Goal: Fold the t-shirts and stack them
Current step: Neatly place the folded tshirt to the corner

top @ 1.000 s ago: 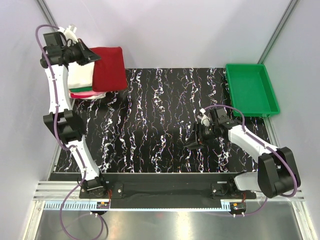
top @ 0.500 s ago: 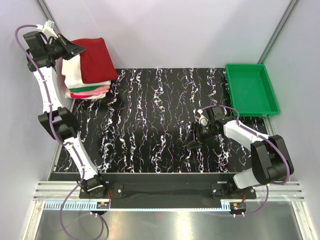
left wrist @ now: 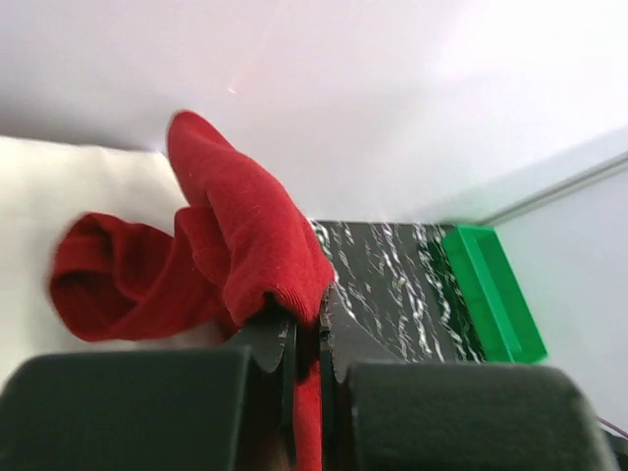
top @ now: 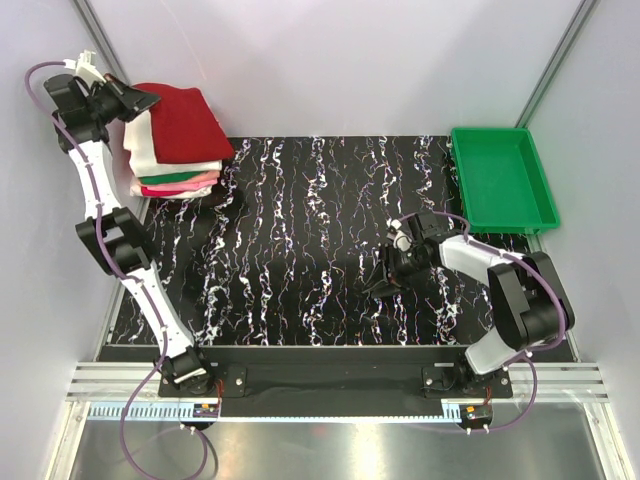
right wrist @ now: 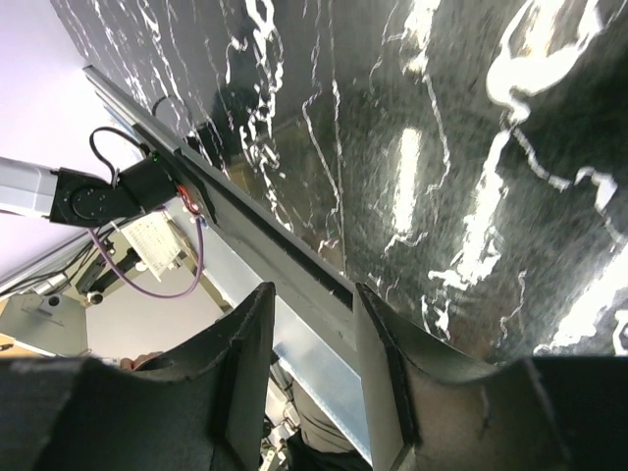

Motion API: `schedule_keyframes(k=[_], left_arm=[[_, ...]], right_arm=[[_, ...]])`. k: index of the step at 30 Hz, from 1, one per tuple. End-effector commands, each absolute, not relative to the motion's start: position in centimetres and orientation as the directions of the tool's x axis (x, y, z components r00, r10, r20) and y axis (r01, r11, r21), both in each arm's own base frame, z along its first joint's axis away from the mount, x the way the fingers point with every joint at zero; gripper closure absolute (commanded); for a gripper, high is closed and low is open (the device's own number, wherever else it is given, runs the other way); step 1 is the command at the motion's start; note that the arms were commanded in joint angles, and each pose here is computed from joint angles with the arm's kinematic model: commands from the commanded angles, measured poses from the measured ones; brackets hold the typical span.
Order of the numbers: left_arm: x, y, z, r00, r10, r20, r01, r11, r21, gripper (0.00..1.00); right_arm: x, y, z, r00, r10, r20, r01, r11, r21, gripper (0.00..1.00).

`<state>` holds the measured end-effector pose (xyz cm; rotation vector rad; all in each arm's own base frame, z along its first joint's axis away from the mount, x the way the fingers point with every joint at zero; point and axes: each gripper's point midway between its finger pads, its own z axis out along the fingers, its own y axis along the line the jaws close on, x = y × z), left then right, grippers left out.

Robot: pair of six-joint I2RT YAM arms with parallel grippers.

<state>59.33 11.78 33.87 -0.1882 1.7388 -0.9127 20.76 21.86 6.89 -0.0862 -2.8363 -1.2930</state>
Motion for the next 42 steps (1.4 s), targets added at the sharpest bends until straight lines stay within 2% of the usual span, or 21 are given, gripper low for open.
schedule_keyframes(k=[1,7,13,15,16,18,19,22,24,27,28,29,30,33,42], left_arm=[[60.4,14.2,37.7,-0.202,-0.503,-0.84,0.359,0.76,-0.542,1.0],[62.8,17.8,35.6,-0.107,-0.5,-0.859,0.267,0.818,-0.509,1.0],[65.1,21.9,33.2,0.001,-0.457,-0.889,0.091,0.886,-0.455,1.0],[65.8,22.8,32.7,0.033,-0.424,-0.905,0.032,0.906,-0.423,0.96],[66.1,23.2,32.0,0.032,-0.418,-0.908,0.003,0.908,-0.418,0.88],[66.3,24.8,31.0,0.042,-0.406,-0.913,-0.101,0.908,-0.408,0.63],[66.1,25.2,30.0,0.013,-0.419,-0.908,-0.138,0.898,-0.417,0.41],[65.2,25.3,29.1,-0.032,-0.42,-0.907,-0.182,0.895,-0.408,0.15],[64.3,25.4,29.3,-0.036,-0.443,-0.896,-0.204,0.881,-0.427,0.03],[62.3,25.1,29.3,-0.059,-0.478,-0.876,-0.24,0.859,-0.452,0.01],[61.2,24.7,31.4,-0.039,-0.47,-0.882,-0.235,0.862,-0.449,0.01],[60.6,24.7,29.6,-0.065,-0.489,-0.87,-0.268,0.848,-0.457,0.01],[59.5,24.4,31.9,-0.035,-0.478,-0.878,-0.264,0.851,-0.453,0.01],[57.1,24.3,32.1,-0.038,-0.503,-0.864,-0.312,0.827,-0.468,0.01],[51.7,22.3,28.2,-0.112,-0.638,-0.762,-0.36,0.741,-0.567,0.02]], right_arm=[[22.3,22.7,7.1,-0.999,0.04,0.008,0.032,0.631,0.775,0.55],[23.2,23.0,5.9,-0.999,0.036,0.024,0.041,0.632,0.774,0.56],[23.8,23.4,4.6,-0.998,0.038,0.049,0.062,0.627,0.777,0.56],[24.0,23.6,4.1,-0.998,0.035,0.054,0.064,0.623,0.78,0.56],[24.1,23.6,3.7,-0.997,0.038,0.07,0.078,0.623,0.778,0.56],[24.3,23.8,3.5,-0.996,0.037,0.077,0.083,0.616,0.783,0.57],[24.4,23.9,3.4,-0.996,0.035,0.081,0.085,0.615,0.784,0.57],[24.5,24.0,3.6,-0.996,0.039,0.076,0.084,0.609,0.788,0.57],[24.5,24.0,3.8,-0.996,0.046,0.07,0.083,0.606,0.791,0.57],[24.3,24.0,4.6,-0.997,0.057,0.05,0.074,0.595,0.8,0.57],[24.0,23.9,5.1,-0.997,0.062,0.043,0.071,0.59,0.804,0.57],[23.9,23.9,5.3,-0.997,0.064,0.035,0.066,0.588,0.806,0.57],[23.7,23.9,5.5,-0.997,0.063,0.032,0.063,0.587,0.807,0.57],[22.7,23.8,6.5,-0.998,0.057,0.007,0.039,0.58,0.813,0.57],[22.1,23.6,7.4,-0.998,0.061,-0.026,0.013,0.57,0.822,0.57]])
